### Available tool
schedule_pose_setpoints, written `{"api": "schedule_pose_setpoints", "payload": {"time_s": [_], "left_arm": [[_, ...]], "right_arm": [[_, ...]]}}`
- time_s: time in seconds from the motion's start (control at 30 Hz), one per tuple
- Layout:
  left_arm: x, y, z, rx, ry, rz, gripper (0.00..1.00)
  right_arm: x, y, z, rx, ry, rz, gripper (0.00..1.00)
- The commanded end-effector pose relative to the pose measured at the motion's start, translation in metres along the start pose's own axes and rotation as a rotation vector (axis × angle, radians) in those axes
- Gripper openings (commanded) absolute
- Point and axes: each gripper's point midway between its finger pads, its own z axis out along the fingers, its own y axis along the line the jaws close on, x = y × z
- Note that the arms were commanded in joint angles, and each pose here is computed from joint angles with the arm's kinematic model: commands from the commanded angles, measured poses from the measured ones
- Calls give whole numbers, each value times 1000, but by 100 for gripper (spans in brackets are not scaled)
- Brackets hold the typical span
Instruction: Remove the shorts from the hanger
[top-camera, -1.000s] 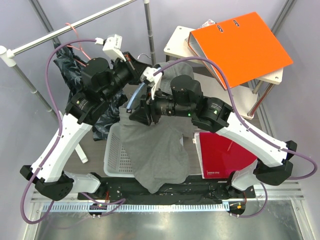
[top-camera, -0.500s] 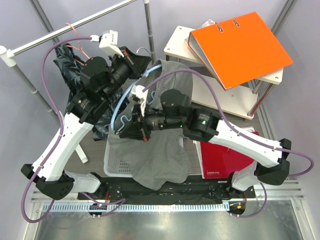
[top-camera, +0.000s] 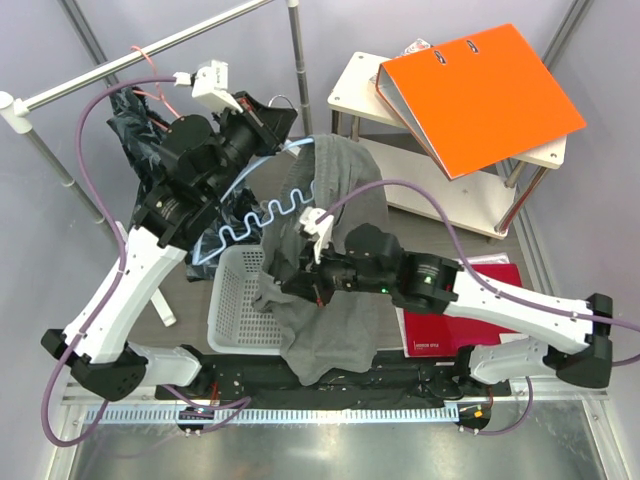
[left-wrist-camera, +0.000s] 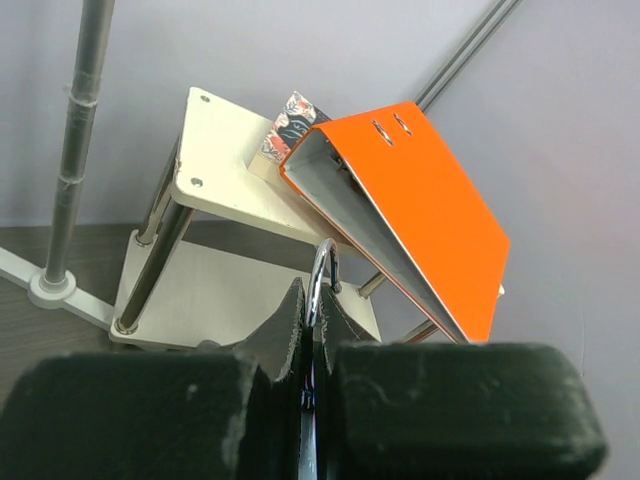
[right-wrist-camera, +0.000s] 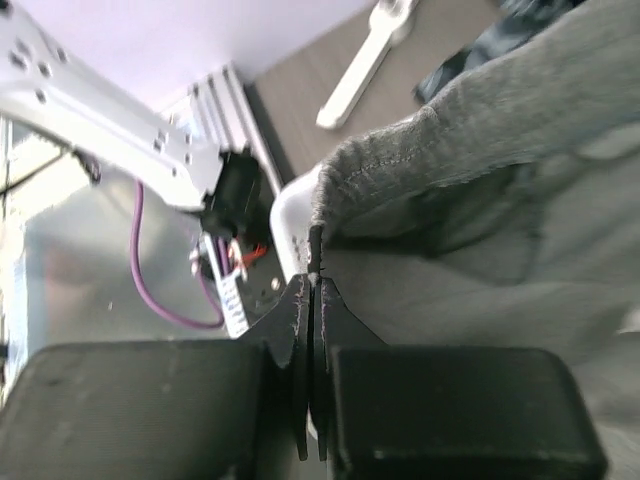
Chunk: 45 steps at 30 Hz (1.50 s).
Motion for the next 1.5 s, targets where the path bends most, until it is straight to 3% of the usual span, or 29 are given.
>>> {"api": "schedule_pose_setpoints", "payload": {"time_s": [0.0, 0.07, 0.27, 0.5, 0.7, 0.87, 1.03, 1.33, 1.47], "left_arm": [[-52, -19, -40, 49, -136, -39, 0], [-39, -5, -53, -11, -66, 3, 0], [-46, 17, -112, -138, -3, 66, 0], [-31, 17, -153, -162, 138, 16, 0], [-47, 31, -194, -180, 5, 7, 0], [-66, 27, -232, -125, -101, -17, 0], [-69, 28, -252, -109, -124, -20, 0], [-77, 43, -294, -141, -196, -18, 0], [-75, 55, -301, -185, -205, 10, 0]], "right_arm": [[-45, -18, -21, 148, -193, 9, 1], [-48, -24, -29, 184, -217, 11, 1], [-77, -19, -60, 199, -313, 10, 1], [-71, -42, -67, 322, -289, -35, 1], [-95, -32, -75, 296, -350, -22, 1], [-161, -10, -103, 270, -474, -72, 1], [-242, 37, -131, 132, -620, -129, 1], [-321, 135, -172, -309, -877, -206, 1], [-352, 153, -182, -392, -999, -212, 1]]}}
